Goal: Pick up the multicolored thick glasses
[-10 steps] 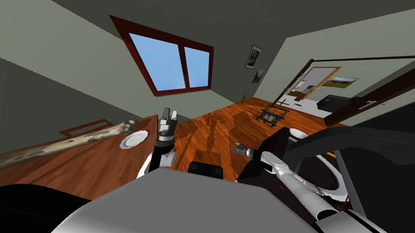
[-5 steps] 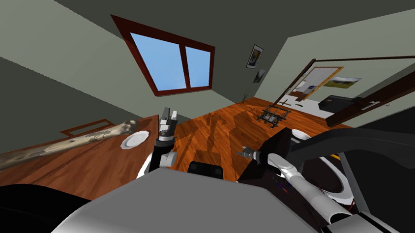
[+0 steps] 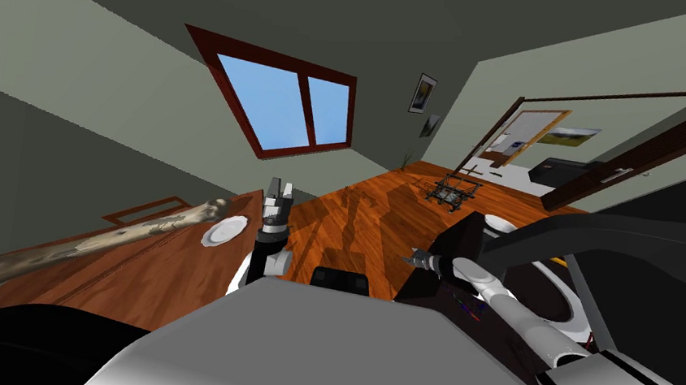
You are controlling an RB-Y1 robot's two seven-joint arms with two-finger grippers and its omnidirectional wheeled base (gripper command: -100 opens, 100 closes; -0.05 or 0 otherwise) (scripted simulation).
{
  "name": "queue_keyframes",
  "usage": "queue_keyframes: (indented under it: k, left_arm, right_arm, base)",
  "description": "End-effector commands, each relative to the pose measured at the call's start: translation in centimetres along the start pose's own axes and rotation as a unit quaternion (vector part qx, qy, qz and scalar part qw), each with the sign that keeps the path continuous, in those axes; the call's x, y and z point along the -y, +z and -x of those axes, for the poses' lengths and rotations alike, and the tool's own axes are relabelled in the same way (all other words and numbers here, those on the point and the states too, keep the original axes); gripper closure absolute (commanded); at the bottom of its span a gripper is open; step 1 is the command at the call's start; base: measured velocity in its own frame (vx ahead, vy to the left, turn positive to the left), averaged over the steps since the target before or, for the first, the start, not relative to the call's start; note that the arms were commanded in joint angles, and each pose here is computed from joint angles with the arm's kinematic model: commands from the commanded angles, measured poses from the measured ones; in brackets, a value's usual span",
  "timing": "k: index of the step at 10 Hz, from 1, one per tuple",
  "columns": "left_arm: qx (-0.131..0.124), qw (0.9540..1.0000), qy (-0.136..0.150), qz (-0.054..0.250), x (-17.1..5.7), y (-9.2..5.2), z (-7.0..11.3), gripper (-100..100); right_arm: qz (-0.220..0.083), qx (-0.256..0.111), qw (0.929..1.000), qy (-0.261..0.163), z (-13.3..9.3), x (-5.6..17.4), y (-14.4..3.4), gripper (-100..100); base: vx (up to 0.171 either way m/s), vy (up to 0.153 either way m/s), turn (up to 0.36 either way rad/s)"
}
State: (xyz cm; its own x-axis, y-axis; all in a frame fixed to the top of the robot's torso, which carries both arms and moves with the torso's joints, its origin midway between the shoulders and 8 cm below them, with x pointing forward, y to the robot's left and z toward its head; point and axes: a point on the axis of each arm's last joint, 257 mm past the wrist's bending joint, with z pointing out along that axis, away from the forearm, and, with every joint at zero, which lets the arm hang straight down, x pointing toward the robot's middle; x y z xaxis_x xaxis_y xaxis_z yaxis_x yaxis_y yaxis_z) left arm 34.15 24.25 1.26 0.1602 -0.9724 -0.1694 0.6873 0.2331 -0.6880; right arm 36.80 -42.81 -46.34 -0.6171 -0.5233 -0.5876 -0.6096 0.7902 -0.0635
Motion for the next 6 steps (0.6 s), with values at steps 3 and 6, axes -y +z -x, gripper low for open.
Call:
queue_keyframes:
  k: [3, 6]
  left_arm:
    - [0.0, 1.0, 0.0, 0.0, 0.0, 0.0, 0.0, 0]
    - [0.0, 1.0, 0.0, 0.0, 0.0, 0.0, 0.0, 0]
  right_arm:
    - [-0.037, -0.071, 0.9968, -0.006, -6.1, 3.4, -2.5, -100]
    - [-0.054, -0.105, 0.993, -0.002, -9.2, 4.8, -4.1, -100]
  base:
    - [0.006, 0.016, 0.006]
    - [0.001, 0.01, 0.003]
